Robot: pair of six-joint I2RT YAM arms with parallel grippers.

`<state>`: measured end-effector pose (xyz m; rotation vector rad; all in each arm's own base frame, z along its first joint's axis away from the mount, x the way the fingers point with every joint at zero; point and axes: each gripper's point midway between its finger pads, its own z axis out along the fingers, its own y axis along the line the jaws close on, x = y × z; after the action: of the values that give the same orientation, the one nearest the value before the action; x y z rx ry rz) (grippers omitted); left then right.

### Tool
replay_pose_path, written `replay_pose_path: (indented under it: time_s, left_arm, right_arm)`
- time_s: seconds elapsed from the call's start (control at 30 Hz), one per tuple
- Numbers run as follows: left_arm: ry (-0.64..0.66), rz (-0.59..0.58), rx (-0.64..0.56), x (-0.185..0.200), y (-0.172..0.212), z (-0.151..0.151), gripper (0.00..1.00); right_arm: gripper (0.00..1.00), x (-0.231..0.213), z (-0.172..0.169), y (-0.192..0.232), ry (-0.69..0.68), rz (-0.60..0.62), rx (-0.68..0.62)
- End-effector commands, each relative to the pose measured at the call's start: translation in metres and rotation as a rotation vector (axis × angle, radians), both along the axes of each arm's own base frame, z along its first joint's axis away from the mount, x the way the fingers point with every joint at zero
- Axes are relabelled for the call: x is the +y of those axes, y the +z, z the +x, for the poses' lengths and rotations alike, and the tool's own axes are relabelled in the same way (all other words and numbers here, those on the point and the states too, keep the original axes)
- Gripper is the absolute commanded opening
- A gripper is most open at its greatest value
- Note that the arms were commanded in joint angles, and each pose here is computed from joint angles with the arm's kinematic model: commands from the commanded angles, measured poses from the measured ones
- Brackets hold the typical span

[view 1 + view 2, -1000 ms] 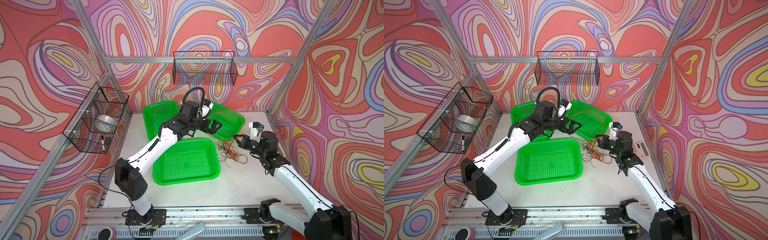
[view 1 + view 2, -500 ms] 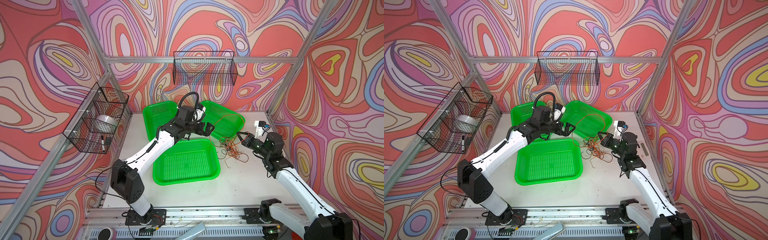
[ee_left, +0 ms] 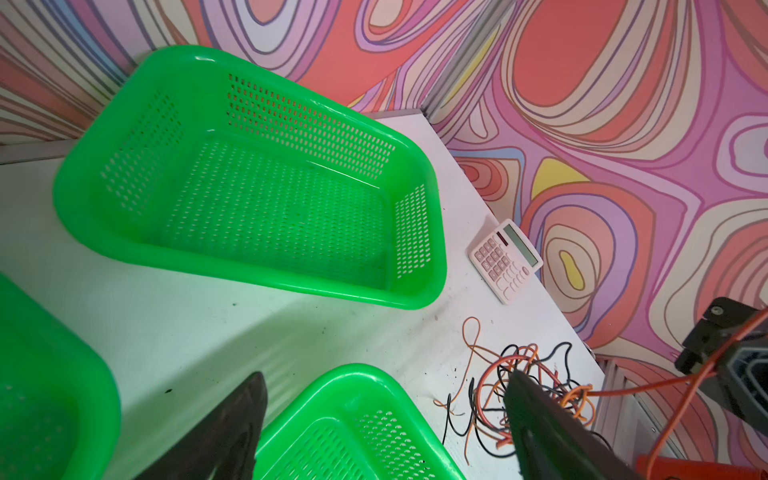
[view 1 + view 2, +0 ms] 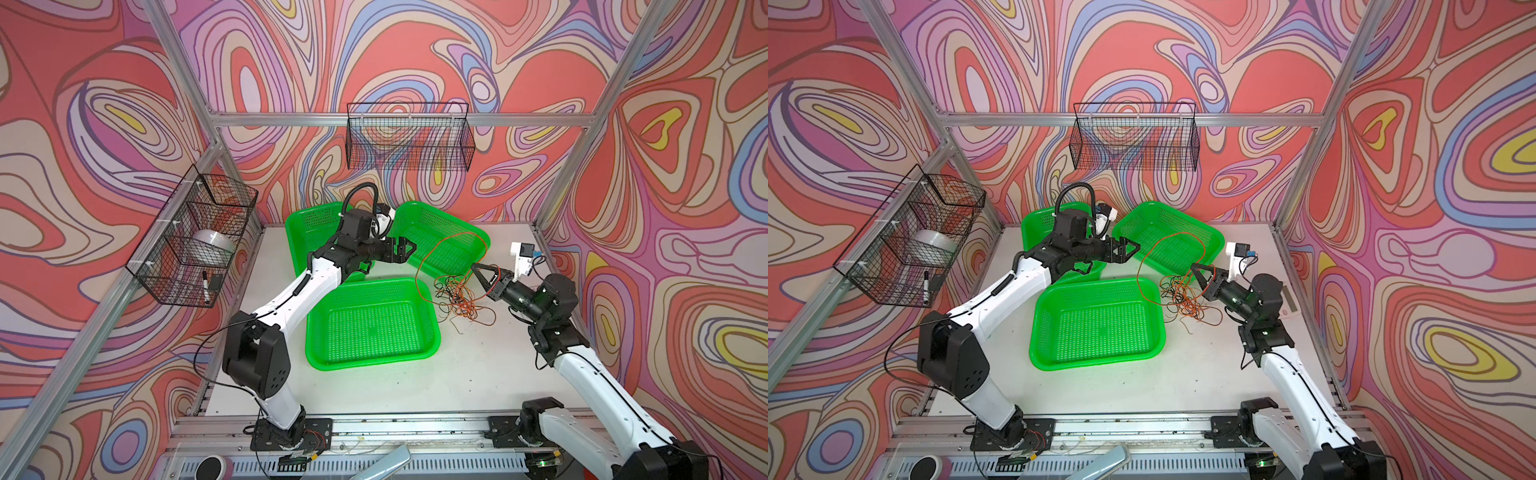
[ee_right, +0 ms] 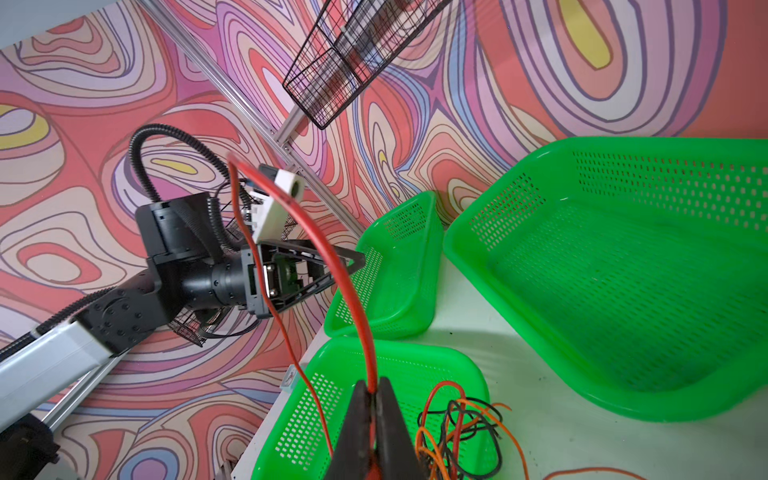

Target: Untangle the cables

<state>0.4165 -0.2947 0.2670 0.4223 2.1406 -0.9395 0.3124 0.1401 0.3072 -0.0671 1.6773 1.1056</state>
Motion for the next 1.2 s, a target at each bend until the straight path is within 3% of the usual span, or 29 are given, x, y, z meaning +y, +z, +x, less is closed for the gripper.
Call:
replay_pose_path:
  time_s: [0.0, 0.3, 0.43, 0.53, 0.9, 1.17]
  left_arm:
    - [-0.151, -0.044, -0.023, -0.032, 0.006, -0.013, 0.94]
    - [-0.45, -0.088, 0.007, -0.098, -0.003, -0.074, 1.0]
    - [-0.499, -0.111, 0.064, -0.106, -0.015, -0.085, 0.99]
    - [-0.522, -0.065, 0.086, -0.113, -0.032, -0.095, 0.95]
    - [-0.491, -0.087, 0.095, -0.135, -0.043, -0.087, 0.69]
    - [-0.496, -0.1, 0.085, -0.15, -0.05, -0.087, 0.38]
  right_arm:
    - [0.0, 0.005, -0.011, 0.016, 0.046, -0.032, -0.114]
    - [0.0, 0.004, -0.004, 0.008, 0.042, -0.13, -0.089]
    - [0.0, 0.004, -0.001, 0.009, 0.036, -0.145, -0.09]
    - [0.0, 0.004, 0.0, 0.01, 0.034, -0.148, -0.093]
    - [0.0, 0.006, 0.0, 0.01, 0.054, -0.147, -0.101]
    - [0.0, 0.007, 0.004, 0.009, 0.053, -0.148, -0.113]
